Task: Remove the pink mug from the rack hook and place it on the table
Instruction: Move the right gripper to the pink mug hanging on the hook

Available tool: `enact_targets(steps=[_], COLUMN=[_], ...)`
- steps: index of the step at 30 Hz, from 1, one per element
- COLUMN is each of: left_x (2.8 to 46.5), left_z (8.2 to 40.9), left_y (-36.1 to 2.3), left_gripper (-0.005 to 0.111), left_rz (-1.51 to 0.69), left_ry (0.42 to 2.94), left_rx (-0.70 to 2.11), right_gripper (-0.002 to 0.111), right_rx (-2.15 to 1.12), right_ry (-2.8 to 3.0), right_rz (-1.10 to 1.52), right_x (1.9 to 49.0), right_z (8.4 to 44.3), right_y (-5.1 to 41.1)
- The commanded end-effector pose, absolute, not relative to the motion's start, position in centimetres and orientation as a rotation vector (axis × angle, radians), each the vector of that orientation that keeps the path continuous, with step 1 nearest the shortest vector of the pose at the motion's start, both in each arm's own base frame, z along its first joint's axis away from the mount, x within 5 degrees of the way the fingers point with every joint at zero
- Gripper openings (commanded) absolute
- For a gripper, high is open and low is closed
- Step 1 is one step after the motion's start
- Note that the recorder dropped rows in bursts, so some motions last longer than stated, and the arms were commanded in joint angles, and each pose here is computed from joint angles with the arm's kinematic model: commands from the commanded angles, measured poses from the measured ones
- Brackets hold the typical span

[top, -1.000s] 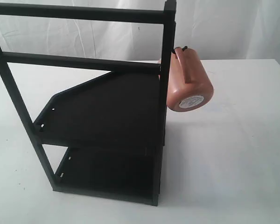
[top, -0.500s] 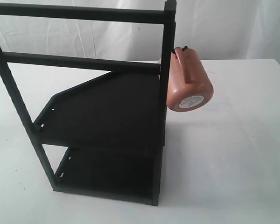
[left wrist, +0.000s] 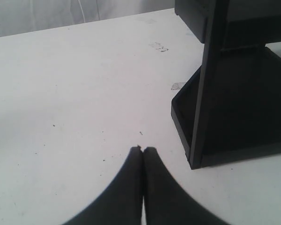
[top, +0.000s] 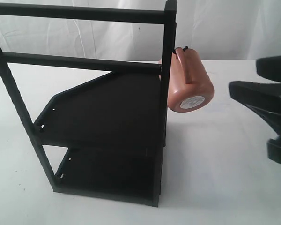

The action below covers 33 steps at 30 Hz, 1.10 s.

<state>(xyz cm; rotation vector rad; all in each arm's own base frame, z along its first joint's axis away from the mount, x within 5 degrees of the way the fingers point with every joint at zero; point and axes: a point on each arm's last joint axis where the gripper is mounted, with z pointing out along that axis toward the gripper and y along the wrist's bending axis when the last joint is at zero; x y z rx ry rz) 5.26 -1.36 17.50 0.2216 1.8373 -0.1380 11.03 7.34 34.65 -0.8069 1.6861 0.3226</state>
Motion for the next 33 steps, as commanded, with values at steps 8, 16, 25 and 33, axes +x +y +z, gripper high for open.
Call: enact_targets(steps=[8,16,25,33], left_x=[5.2,5.2,5.2,5.2], left_z=[17.4,17.4,17.4,17.4], left_y=[-1.3,-1.3,-1.3,-1.3], left_gripper=[0.0,0.0,0.0,0.0], left_rz=[-0.142,-0.142,-0.142,-0.142], left_ry=[1.837,1.837,1.837,1.837], left_rx=[0.211,0.211,0.211,0.211], right_gripper=[0.051,0.051,0.051,0.05], right_rx=[-0.91,-0.891,-0.855,-0.841], right_ry=[1.649,1.679,1.725,1.743], right_rz=[0.271,0.276,0.286,0.265], right_x=[18.0,20.0,21.2,21.8], right_z=[33.2,33.3,32.5,32.0], right_y=[11.2,12.1,12.5,12.6])
